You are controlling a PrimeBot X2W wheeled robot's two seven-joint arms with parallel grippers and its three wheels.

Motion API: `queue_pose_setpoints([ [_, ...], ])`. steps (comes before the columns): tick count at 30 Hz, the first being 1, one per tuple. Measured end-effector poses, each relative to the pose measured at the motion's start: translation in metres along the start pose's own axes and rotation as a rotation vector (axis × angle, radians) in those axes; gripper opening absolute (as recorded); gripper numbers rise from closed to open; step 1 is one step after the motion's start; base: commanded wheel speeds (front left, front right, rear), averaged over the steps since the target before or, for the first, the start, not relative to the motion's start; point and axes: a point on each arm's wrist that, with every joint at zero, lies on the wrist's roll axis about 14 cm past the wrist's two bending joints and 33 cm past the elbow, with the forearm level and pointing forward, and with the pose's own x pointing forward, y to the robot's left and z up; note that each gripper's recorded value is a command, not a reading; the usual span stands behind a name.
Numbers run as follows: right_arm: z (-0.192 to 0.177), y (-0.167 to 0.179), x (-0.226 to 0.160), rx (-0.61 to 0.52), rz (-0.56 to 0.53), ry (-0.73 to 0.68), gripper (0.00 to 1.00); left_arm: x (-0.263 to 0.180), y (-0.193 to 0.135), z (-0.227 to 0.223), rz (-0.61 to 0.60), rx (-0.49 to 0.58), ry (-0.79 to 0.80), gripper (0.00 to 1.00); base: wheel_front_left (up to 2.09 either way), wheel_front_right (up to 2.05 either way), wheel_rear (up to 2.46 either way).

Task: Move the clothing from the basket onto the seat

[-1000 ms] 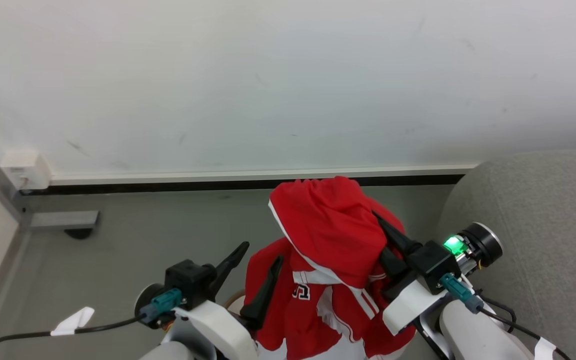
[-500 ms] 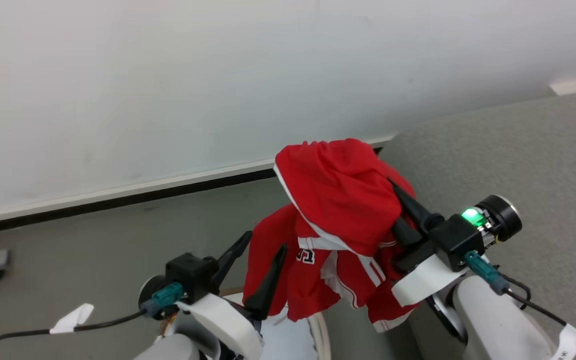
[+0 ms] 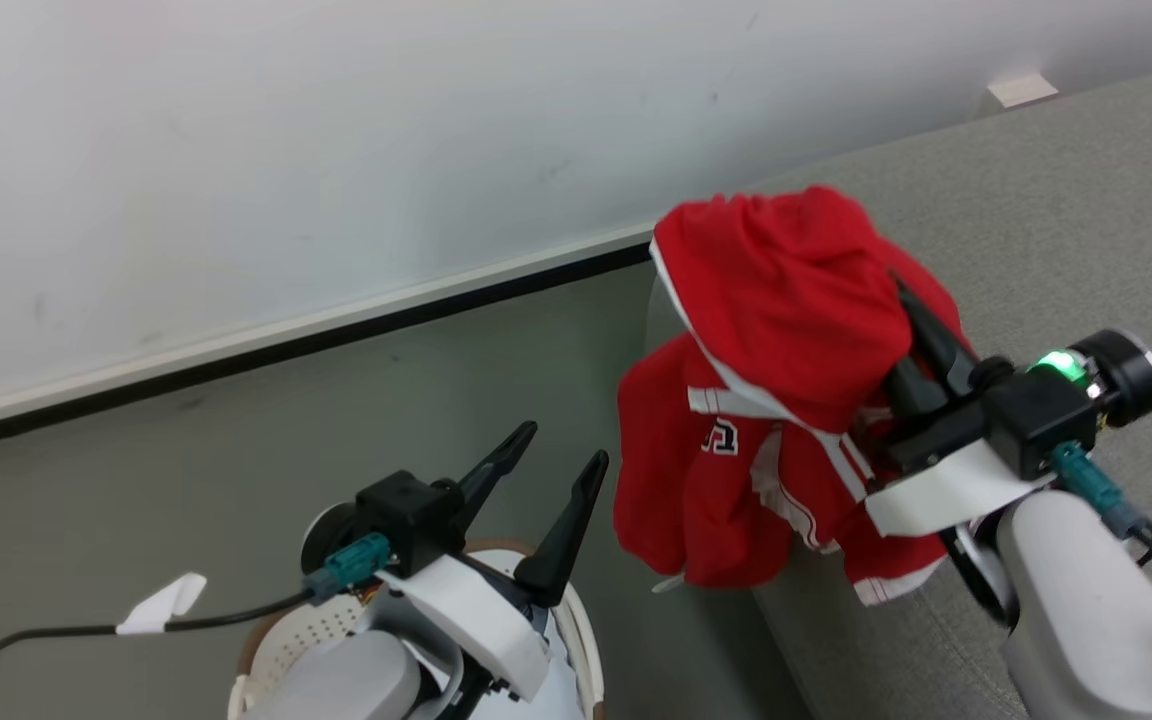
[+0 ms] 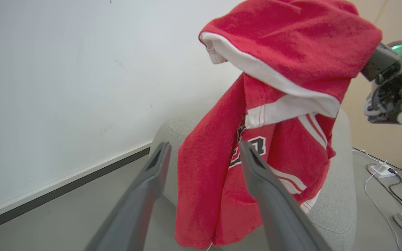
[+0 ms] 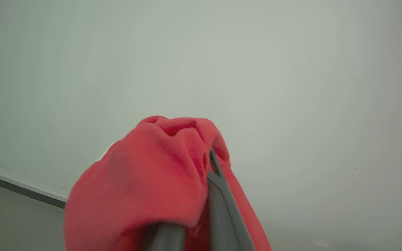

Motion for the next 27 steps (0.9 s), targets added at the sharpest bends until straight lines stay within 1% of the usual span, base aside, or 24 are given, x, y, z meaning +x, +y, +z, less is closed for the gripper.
queue_pose_setpoints([
  [5, 0.01, -0.016, 0.02, -0.023, -0.024, -0.037, 0.0, 0.004, 0.006, -0.005, -0.009, -0.011, 0.007, 1.0, 0.0, 0.0, 0.0],
  [9, 0.024, -0.036, 0.04, -0.053, -0.052, -0.083, 0.0, 0.003, 0.016, -0.009, 0.009, -0.022, 0.011, 1.0, 0.0, 0.0, 0.0],
  [10, 0.031, -0.047, 0.052, -0.074, -0.066, -0.106, 0.0, 0.003, 0.022, -0.01, 0.017, -0.025, 0.013, 1.0, 0.0, 0.0, 0.0],
  [15, 0.053, -0.087, 0.084, -0.155, -0.12, -0.136, 0.0, 0.001, 0.037, -0.014, 0.04, -0.022, 0.017, 1.0, 0.0, 0.0, 0.0],
  [18, 0.06, -0.113, 0.102, -0.17, -0.17, -0.116, 0.0, 0.0, 0.046, -0.015, 0.053, -0.025, 0.015, 1.0, 0.0, 0.0, 0.0],
  [20, 0.067, -0.139, 0.111, -0.183, -0.224, -0.103, 0.0, 0.001, 0.052, -0.016, 0.061, -0.027, 0.012, 1.0, 0.0, 0.0, 0.0],
  [23, 0.073, -0.176, 0.121, -0.234, -0.304, -0.068, 0.0, 0.001, 0.06, -0.019, 0.073, -0.035, 0.011, 1.0, 0.0, 0.0, 0.0],
  [25, 0.066, -0.197, 0.124, -0.262, -0.35, -0.022, 0.0, 0.0, 0.066, -0.023, 0.081, -0.042, 0.018, 1.0, 0.0, 0.0, 0.0],
  [27, 0.047, -0.213, 0.122, -0.278, -0.394, 0.044, 0.0, -0.003, 0.071, -0.029, 0.09, -0.051, 0.029, 1.0, 0.0, 0.0, 0.0],
])
